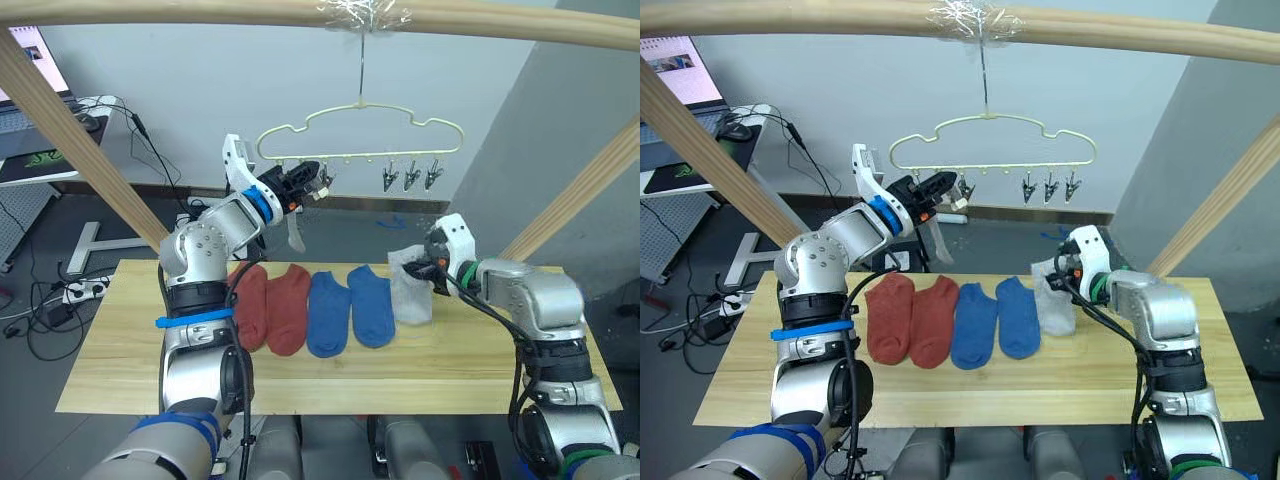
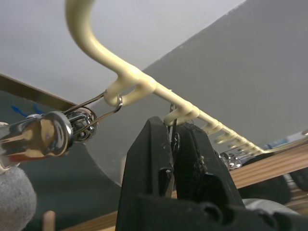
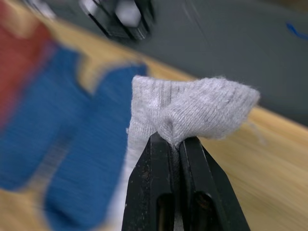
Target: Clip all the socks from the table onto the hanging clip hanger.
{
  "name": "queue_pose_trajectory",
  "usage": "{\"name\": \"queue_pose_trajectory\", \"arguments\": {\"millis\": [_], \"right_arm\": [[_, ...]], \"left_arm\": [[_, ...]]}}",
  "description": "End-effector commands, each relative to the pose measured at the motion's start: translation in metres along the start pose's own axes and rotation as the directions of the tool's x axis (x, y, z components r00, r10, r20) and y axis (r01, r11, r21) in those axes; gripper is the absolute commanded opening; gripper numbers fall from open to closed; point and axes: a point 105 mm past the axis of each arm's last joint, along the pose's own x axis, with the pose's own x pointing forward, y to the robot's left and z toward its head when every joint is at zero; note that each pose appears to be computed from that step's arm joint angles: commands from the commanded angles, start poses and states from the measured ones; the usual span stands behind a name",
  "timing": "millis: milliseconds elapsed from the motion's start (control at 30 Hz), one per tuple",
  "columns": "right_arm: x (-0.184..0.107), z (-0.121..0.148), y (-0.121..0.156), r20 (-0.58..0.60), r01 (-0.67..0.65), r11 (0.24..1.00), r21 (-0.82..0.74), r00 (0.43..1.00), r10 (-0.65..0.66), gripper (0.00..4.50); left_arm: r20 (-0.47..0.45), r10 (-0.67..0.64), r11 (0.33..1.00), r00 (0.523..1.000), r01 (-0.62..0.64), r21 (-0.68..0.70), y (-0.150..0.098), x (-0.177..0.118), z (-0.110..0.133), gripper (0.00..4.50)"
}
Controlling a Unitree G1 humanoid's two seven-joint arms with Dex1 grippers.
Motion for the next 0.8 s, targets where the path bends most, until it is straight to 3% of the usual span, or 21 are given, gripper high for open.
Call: {"name": "queue_pose_trajectory", "arguments": {"millis": [33,133,333,800], "right_arm": [[-0.018,0.028,0.033,0.137,-0.132,0.989,0.072,0.983,0.121,0.02],[-0.02,0.047,0.059,0.233,-0.255,0.956,0.143,0.948,0.218,0.02],[-0.005,0.072,0.082,0.337,-0.361,0.895,0.26,0.903,0.266,0.02],[0.023,0.084,0.093,0.34,-0.402,0.856,0.325,0.894,0.291,0.02]], "left_arm": [[0.027,-0.083,0.996,0.996,0.084,-0.035,-0.016,-0.001,0.016,0.12],[0.022,-0.09,0.992,0.996,0.092,-0.086,-0.015,-0.001,0.017,0.12],[0.009,-0.113,0.982,0.994,0.113,-0.149,-0.018,-0.001,0.019,0.12],[0.009,-0.101,0.986,0.995,0.102,-0.132,-0.02,-0.003,0.022,0.12]]}}
